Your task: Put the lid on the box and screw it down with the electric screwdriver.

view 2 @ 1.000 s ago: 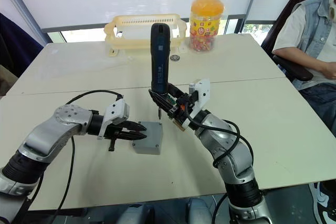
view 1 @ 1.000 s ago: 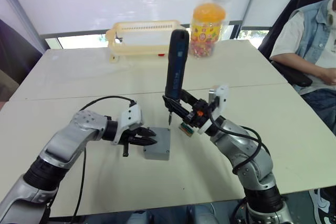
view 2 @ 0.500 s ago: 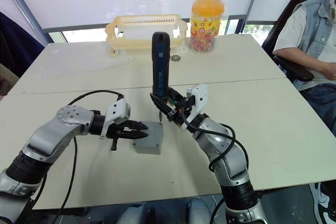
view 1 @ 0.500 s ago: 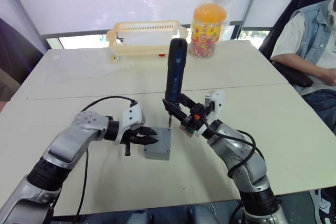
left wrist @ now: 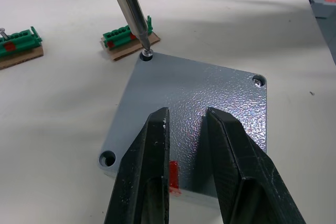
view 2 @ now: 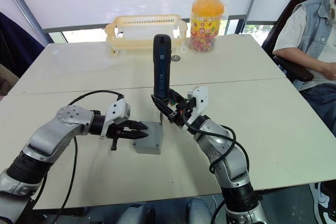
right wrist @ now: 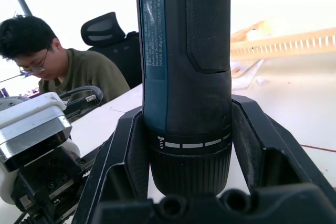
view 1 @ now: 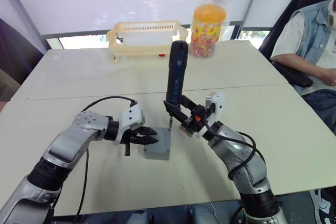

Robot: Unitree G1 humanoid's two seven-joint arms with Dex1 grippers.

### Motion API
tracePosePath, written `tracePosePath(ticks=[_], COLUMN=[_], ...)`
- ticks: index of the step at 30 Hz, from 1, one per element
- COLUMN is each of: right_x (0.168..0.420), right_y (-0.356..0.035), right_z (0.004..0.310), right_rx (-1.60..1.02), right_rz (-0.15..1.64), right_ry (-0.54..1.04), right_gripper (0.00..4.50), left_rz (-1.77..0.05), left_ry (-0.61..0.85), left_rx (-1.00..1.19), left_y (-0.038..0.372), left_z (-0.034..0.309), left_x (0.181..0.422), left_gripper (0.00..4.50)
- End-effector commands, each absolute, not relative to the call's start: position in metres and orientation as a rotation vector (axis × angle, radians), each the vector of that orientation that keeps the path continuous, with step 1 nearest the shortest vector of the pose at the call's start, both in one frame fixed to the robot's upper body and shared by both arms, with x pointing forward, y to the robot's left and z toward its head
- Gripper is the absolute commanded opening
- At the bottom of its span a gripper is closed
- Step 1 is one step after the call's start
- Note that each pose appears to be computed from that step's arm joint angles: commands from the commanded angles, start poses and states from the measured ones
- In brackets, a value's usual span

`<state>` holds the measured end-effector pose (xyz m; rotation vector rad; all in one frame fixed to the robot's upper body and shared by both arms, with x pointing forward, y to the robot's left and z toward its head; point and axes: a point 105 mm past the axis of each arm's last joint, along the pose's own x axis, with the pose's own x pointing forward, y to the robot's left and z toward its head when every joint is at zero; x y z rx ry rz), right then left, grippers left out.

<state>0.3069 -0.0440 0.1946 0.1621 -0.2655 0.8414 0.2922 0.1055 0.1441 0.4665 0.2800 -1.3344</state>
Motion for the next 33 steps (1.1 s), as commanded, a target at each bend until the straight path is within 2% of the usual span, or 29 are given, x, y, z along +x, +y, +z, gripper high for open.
tracePosePath(ticks=[1,20,33], right_x=[0.302,0.298,0.302], right_y=[-0.042,-0.036,-0.042], right_z=[0.209,0.185,0.156], right_rx=[0.161,0.002,0.023], right_rz=[0.852,0.861,0.844], right_ry=[-0.343,-0.358,-0.253], right_gripper=[1.81,1.81,1.81], left_rz=[-1.318,-1.315,-1.318], left_ry=[0.329,0.339,0.346], left_rx=[0.457,0.462,0.469], left_y=[0.109,0.110,0.110], left_z=[0.134,0.130,0.128], left_x=[0.292,0.291,0.290], left_gripper=[1.07,1.07,1.07])
